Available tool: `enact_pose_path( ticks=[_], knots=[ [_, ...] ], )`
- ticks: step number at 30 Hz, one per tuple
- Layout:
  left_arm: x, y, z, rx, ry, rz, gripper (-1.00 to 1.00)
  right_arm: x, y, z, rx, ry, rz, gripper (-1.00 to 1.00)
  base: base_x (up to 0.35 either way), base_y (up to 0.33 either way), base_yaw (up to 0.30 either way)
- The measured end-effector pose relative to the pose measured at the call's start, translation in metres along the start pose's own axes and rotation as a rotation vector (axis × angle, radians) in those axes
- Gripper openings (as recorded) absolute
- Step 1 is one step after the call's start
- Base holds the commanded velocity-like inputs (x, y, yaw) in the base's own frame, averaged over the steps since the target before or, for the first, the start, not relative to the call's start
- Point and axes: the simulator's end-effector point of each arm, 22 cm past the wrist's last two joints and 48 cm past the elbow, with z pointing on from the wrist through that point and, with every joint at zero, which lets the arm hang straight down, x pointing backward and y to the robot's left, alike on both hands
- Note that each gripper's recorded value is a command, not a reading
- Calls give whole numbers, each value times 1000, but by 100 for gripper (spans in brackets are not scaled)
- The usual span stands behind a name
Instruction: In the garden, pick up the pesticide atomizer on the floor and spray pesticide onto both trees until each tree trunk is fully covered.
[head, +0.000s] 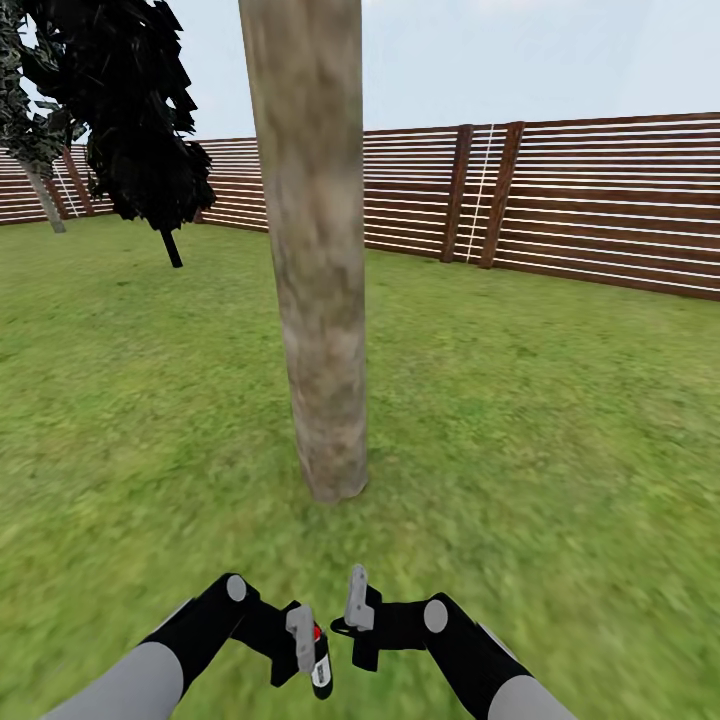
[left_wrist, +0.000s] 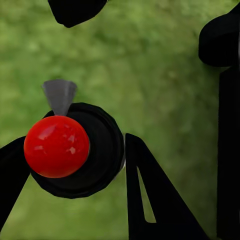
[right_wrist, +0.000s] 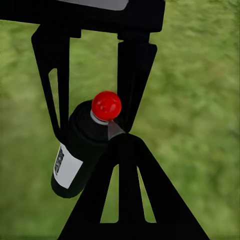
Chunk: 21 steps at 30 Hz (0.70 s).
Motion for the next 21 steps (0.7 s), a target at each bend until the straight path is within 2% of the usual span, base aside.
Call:
enact_pose_path(
  ticks=[6,8,10,21],
  knots=[
    [-9,-4,5,11,-15,10,-100,1,0,0,0,1,0,-100,0,0,0],
    [-14,-4,5,11,-37,42,-100,1,0,0,0,1,0,-100,0,0,0],
    [-16,-5,5,12,-47,56,-100,1,0,0,0,2,0,-100,0,0,0],
    [-17,-4,5,8,-49,58,-100,1,0,0,-1,3,0,-100,0,0,0]
  ],
)
